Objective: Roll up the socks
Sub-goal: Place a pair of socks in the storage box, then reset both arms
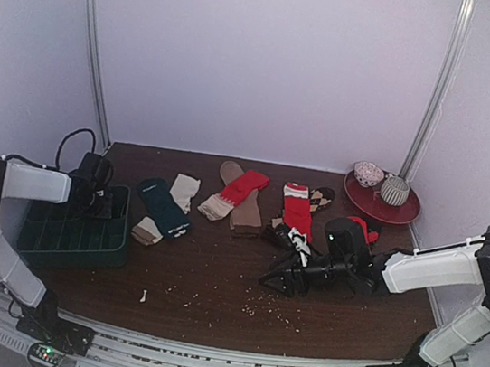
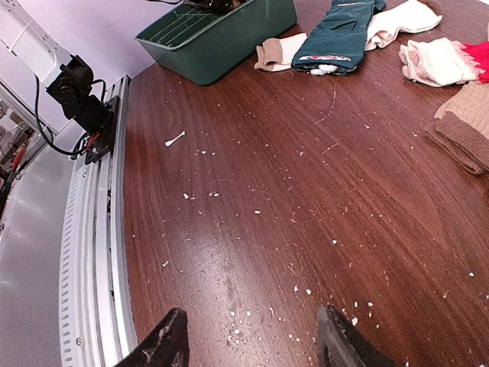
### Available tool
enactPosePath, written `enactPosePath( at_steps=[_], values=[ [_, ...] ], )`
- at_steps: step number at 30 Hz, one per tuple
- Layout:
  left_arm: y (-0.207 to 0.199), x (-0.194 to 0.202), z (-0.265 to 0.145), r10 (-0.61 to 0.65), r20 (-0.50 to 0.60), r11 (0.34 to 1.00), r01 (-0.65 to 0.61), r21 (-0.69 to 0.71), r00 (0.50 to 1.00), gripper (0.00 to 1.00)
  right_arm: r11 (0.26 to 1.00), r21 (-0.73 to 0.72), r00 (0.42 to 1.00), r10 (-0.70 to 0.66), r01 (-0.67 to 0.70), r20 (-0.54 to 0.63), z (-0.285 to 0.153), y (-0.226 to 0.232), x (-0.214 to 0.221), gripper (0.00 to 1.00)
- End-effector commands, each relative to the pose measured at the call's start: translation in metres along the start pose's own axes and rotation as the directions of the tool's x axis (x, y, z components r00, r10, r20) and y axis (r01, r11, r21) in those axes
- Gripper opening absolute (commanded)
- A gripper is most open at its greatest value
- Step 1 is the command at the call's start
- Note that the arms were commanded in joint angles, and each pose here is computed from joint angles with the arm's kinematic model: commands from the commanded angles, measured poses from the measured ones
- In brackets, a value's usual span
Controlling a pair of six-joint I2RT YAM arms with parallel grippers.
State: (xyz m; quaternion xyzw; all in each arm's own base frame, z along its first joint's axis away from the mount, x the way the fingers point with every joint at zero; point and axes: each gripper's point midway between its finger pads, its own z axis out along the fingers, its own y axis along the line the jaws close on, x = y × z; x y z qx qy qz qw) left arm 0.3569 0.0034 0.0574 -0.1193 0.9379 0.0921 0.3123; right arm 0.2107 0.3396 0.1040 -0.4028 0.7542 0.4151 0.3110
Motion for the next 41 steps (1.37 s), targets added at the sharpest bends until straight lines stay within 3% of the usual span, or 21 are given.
enactPosePath(
  at_steps=[1,6,15,16,18,19,20,21,22,25,30,34,41],
  values=[
    [0.008,0.012,0.006,0.015,-0.041,0.999,-0.016,-0.028,0.999,0.24,1.0,-0.009,1.0,-0.001,0.002,0.022,-0.005,0.003,-0.007,0.57],
    [0.005,0.002,-0.004,0.006,0.012,1.0,-0.006,0.007,1.0,0.42,1.0,0.009,1.0,-0.009,0.009,0.022,-0.006,0.001,-0.007,0.57],
    [0.005,-0.035,-0.028,0.025,0.091,1.0,-0.026,0.01,0.996,0.54,1.0,0.021,1.0,-0.003,0.003,0.016,-0.005,-0.003,-0.005,0.57],
    [0.004,-0.039,-0.031,0.028,0.1,0.999,-0.029,0.015,0.995,0.64,1.0,0.026,1.0,-0.004,0.004,0.018,-0.005,-0.003,-0.006,0.57],
    [0.004,-0.046,-0.038,0.026,0.12,0.999,-0.029,0.027,0.992,0.72,0.999,0.051,1.0,0.001,-0.002,0.021,-0.006,-0.008,-0.007,0.59],
    [0.003,-0.05,-0.042,0.023,0.133,0.999,-0.027,0.033,0.991,0.76,0.998,0.063,1.0,0.002,-0.004,0.024,-0.007,-0.01,-0.007,0.61],
    [0.003,-0.053,-0.046,0.02,0.144,0.999,-0.027,0.04,0.989,0.8,0.997,0.077,1.0,0.005,-0.007,0.028,-0.008,-0.013,-0.008,0.73],
    [0.002,-0.057,-0.05,0.019,0.156,0.998,-0.027,0.049,0.988,0.84,0.996,0.088,1.0,0.007,-0.009,0.031,-0.009,-0.016,-0.009,0.94],
    [0.002,-0.06,-0.054,0.017,0.166,0.998,-0.026,0.055,0.986,0.88,0.995,0.1,0.999,0.01,-0.013,0.033,-0.011,-0.018,-0.01,1.0],
    [0.001,-0.07,-0.068,0.017,0.201,0.996,-0.033,0.078,0.979,0.97,0.991,0.134,0.999,0.012,-0.018,0.048,-0.016,-0.025,-0.013,1.0],
    [-0.005,-0.086,-0.09,0.015,0.258,0.989,-0.052,0.137,0.966,0.98,0.941,0.32,0.992,0.087,-0.111,0.088,-0.026,-0.056,-0.028,1.0],
    [-0.015,-0.094,-0.102,0.022,0.289,0.978,-0.081,0.193,0.957,0.98,0.829,0.515,0.975,0.167,-0.22,0.148,-0.043,-0.09,-0.037,1.0],
    [-0.022,-0.1,-0.107,0.025,0.326,0.97,-0.102,0.221,0.945,0.98,0.734,0.651,0.976,0.084,-0.197,0.2,-0.074,-0.106,-0.054,1.0]
  ],
)
